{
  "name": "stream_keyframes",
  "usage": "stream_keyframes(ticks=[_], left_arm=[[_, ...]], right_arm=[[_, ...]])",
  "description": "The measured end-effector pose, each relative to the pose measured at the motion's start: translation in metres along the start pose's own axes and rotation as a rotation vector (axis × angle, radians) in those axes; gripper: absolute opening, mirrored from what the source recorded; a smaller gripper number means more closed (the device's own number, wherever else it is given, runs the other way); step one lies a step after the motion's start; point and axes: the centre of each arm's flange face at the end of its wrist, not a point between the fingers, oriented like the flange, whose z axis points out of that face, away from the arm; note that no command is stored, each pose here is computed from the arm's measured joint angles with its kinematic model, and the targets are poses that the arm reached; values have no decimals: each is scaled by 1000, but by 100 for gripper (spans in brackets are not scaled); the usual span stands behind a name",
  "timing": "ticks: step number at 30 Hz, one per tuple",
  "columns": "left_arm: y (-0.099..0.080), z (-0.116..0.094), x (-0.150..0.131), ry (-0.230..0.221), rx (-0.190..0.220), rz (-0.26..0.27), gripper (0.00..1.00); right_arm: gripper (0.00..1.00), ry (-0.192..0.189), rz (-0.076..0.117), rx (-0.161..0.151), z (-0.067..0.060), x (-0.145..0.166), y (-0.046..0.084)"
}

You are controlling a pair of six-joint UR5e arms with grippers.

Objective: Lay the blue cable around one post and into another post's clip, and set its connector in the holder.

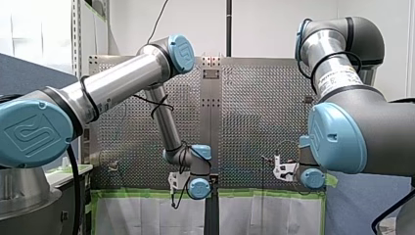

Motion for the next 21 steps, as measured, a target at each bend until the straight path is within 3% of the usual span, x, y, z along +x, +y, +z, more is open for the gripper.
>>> stream_keyframes(ticks=[21], left_arm=[[-4,-2,-2,-20,1,19,100]], right_arm=[[0,-1,-9,-5,0,0,1]])
